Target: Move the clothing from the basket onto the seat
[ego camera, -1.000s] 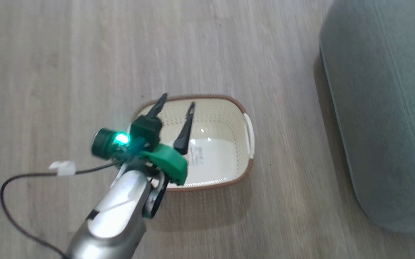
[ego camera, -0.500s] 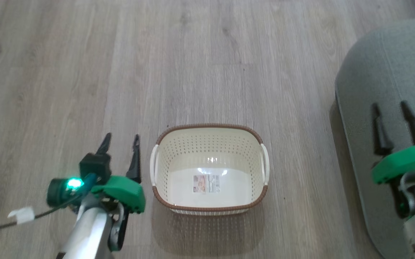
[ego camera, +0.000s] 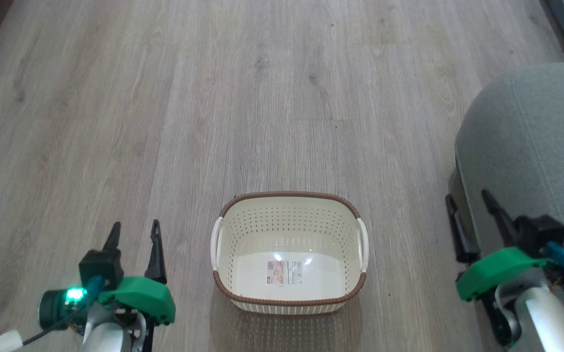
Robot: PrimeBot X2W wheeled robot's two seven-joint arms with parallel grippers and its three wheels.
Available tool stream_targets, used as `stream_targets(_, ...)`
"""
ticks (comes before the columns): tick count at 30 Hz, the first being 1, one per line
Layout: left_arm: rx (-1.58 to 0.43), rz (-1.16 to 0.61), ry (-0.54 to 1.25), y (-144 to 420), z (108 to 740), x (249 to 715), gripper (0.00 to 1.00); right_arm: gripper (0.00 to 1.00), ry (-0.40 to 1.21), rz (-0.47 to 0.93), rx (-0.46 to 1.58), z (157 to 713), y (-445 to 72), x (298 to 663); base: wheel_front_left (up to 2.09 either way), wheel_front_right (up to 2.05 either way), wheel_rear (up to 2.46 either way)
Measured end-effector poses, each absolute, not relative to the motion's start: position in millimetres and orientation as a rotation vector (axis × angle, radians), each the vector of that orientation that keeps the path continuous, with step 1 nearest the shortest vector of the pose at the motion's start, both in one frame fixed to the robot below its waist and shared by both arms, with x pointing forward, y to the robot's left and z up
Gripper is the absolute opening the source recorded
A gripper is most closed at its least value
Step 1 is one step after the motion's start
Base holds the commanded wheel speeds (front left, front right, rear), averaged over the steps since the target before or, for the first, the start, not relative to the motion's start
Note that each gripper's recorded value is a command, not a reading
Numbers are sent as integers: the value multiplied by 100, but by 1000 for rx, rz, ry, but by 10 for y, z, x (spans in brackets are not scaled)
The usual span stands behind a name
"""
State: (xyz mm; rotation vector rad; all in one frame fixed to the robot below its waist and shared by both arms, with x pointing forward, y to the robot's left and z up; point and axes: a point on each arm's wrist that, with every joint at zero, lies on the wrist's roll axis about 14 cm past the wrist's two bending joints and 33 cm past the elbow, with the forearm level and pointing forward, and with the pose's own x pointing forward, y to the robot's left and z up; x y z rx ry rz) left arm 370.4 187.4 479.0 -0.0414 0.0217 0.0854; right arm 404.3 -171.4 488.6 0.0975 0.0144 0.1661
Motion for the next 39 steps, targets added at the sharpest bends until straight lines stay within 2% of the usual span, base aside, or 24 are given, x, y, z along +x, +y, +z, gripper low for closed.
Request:
stream_targets(20, -52, 110, 10, 1993, 4791, 3537, 100, 100, 43, 162, 122, 4776, -1654, 3916, 0, 0, 0)
stream_targets(21, -55, 103, 8, 1986, 4797, 3535, 0, 0, 42, 160, 124, 4779, -1657, 3920, 0, 0, 0)
stream_targets(29, -83, 122, 185, 1995, 4265, 3245, 0, 0, 212, 133, 155, 4250, -1675, 3615, 0, 0, 0)
stream_targets(39, -202, 146, 199, 2004, 4253, 3268, 0, 0, 204, 90, 269, 4298, -1708, 3643, 0, 0, 0)
